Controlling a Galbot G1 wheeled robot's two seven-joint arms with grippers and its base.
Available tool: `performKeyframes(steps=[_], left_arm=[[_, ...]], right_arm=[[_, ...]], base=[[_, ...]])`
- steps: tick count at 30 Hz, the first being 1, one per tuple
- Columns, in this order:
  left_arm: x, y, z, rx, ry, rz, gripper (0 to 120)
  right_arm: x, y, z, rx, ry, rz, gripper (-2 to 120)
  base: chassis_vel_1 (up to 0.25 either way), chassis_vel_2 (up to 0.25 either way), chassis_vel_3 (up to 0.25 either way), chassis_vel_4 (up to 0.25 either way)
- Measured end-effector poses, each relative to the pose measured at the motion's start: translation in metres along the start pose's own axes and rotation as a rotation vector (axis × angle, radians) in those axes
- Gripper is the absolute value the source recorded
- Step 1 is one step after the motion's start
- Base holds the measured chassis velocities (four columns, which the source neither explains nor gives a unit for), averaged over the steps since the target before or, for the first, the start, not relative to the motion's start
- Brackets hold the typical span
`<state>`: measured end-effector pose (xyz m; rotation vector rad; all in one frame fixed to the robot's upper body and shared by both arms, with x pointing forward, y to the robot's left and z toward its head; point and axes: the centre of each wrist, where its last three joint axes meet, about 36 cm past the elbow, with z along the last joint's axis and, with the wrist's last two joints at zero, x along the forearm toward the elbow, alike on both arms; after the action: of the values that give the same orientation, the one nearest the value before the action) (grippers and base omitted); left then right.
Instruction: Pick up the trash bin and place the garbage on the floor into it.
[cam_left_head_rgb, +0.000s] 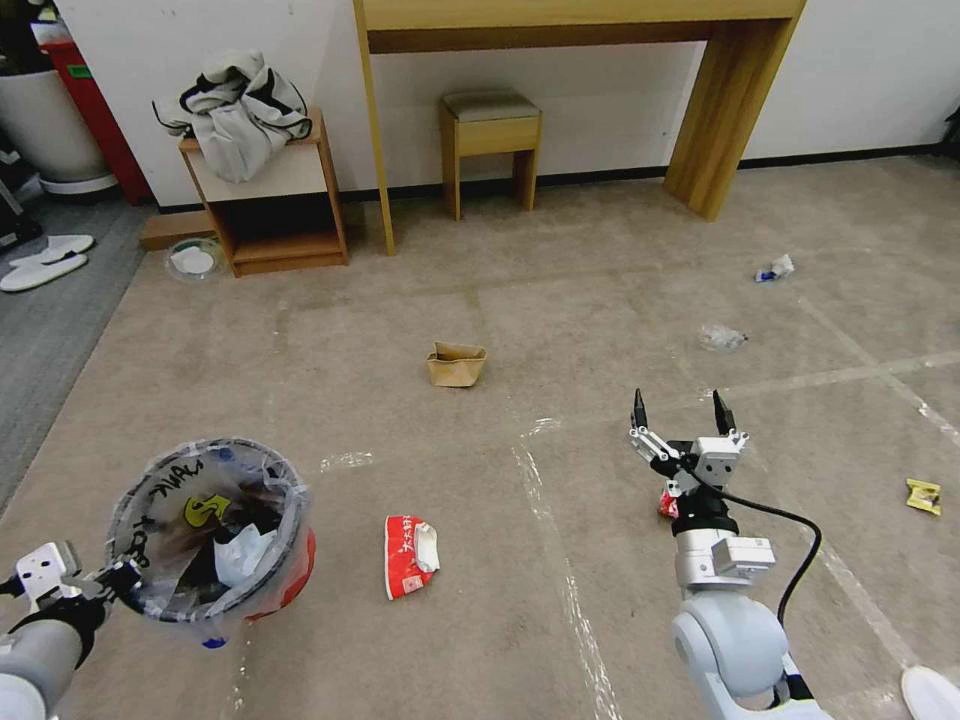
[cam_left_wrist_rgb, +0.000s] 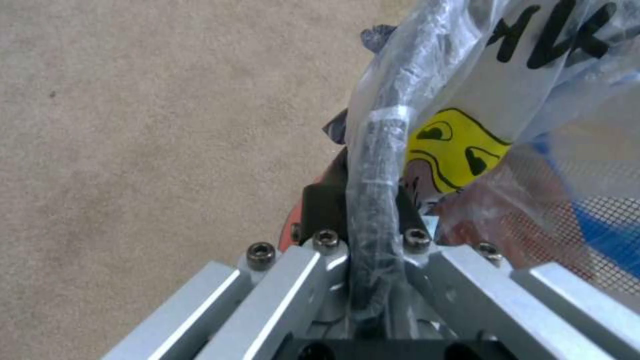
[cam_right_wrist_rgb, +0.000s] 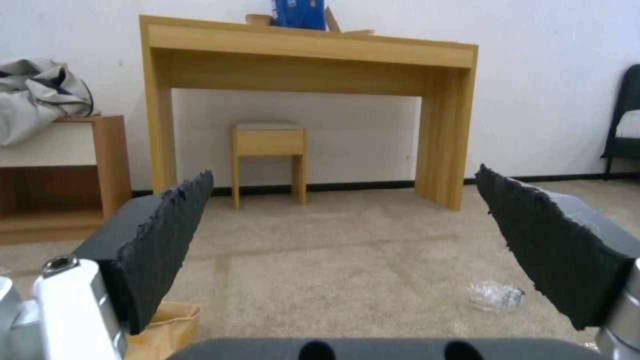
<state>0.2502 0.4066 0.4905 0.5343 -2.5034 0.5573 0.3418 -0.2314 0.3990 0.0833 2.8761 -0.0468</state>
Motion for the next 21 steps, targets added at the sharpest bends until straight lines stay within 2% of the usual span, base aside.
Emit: performKeyframes(steps=[21], left_arm=[[-0.0032, 0.0035, 0.0, 0.007, 0.004, -0.009, 0]], right_arm=[[-0.0038, 0.0012, 0.0066, 0.001, 0.013, -0.004, 100]], base=[[0.0, 0.0, 0.0, 0.0]])
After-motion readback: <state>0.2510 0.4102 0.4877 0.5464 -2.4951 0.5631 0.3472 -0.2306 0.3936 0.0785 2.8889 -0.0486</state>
